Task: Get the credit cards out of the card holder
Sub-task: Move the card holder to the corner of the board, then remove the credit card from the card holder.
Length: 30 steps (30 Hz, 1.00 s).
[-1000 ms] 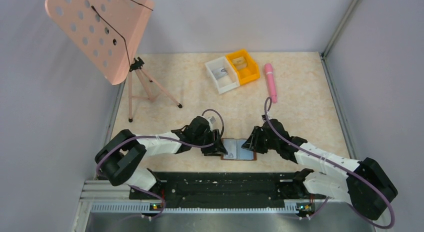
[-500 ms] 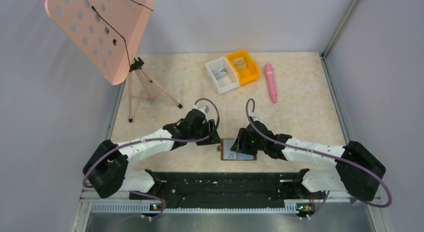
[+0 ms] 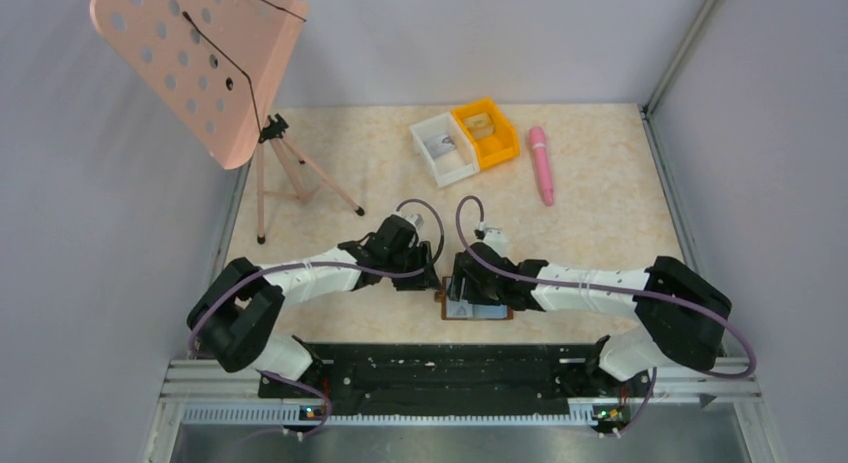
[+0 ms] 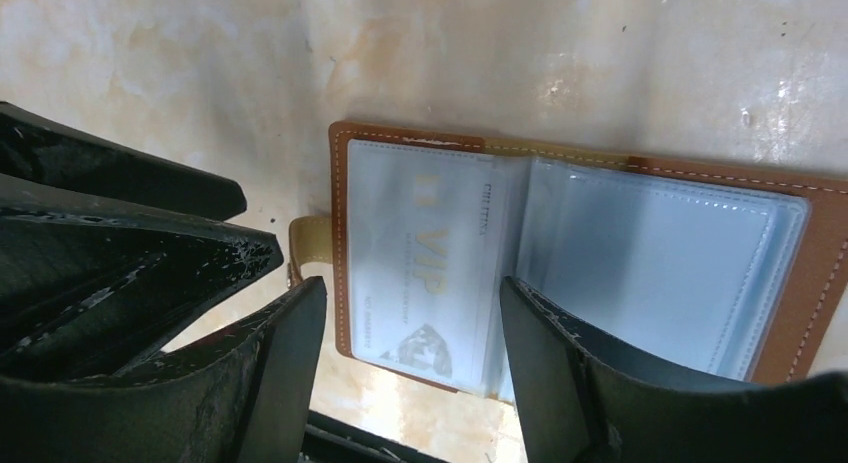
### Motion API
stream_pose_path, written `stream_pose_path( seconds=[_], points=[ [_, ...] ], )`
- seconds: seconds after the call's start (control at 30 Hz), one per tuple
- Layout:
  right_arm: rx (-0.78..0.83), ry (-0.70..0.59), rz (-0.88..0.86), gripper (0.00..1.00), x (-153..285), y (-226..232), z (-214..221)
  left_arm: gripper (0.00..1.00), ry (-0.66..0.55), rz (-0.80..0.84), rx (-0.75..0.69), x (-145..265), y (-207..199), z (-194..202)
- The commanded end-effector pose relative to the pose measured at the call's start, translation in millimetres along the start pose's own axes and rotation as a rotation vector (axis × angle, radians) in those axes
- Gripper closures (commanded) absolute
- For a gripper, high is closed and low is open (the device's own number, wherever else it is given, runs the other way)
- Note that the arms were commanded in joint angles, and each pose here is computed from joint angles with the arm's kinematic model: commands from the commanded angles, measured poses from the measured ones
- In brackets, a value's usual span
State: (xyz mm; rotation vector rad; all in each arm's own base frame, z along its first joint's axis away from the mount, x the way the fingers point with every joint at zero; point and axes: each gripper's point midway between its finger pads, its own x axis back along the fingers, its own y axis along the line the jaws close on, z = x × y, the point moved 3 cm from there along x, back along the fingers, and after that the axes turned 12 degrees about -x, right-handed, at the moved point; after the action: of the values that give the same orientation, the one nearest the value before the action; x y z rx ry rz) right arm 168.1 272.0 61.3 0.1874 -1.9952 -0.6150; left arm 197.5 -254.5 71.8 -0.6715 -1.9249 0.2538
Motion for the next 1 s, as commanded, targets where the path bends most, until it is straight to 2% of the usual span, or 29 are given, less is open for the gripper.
stream_pose_path(
  seconds=[0.0, 0.17, 0.37, 0.5, 0.77, 0.97],
  points=[
    [0.014, -0.082, 0.035, 0.35, 2.3, 3.5, -10.4, 0.54, 0.000, 0.052, -0.004, -5.6, 2.5, 7.3],
    [0.028, -0.096, 0.081, 0.34, 0.6, -6.7, -10.2, 0.67, 0.018, 0.063, 0.001, -6.2, 6.6, 17.7],
    [0.069, -0.126, 0.127, 0.30, 1.5, -6.8, -11.1, 0.70, 0.036, 0.053, 0.015, -6.7, 15.2, 32.0],
    [0.092, -0.126, 0.176, 0.28, -3.1, -6.8, -8.3, 0.66, 0.011, 0.042, 0.049, 0.6, 19.7, 36.4],
    [0.166, -0.137, 0.266, 0.27, -11.7, -2.6, -1.2, 0.55, -0.150, -0.057, 0.108, 29.9, 42.6, 13.4],
    [0.196, -0.146, 0.307, 0.33, -15.3, -4.0, 4.3, 0.52, -0.229, -0.056, 0.142, 44.2, 46.1, 7.5]
  ],
)
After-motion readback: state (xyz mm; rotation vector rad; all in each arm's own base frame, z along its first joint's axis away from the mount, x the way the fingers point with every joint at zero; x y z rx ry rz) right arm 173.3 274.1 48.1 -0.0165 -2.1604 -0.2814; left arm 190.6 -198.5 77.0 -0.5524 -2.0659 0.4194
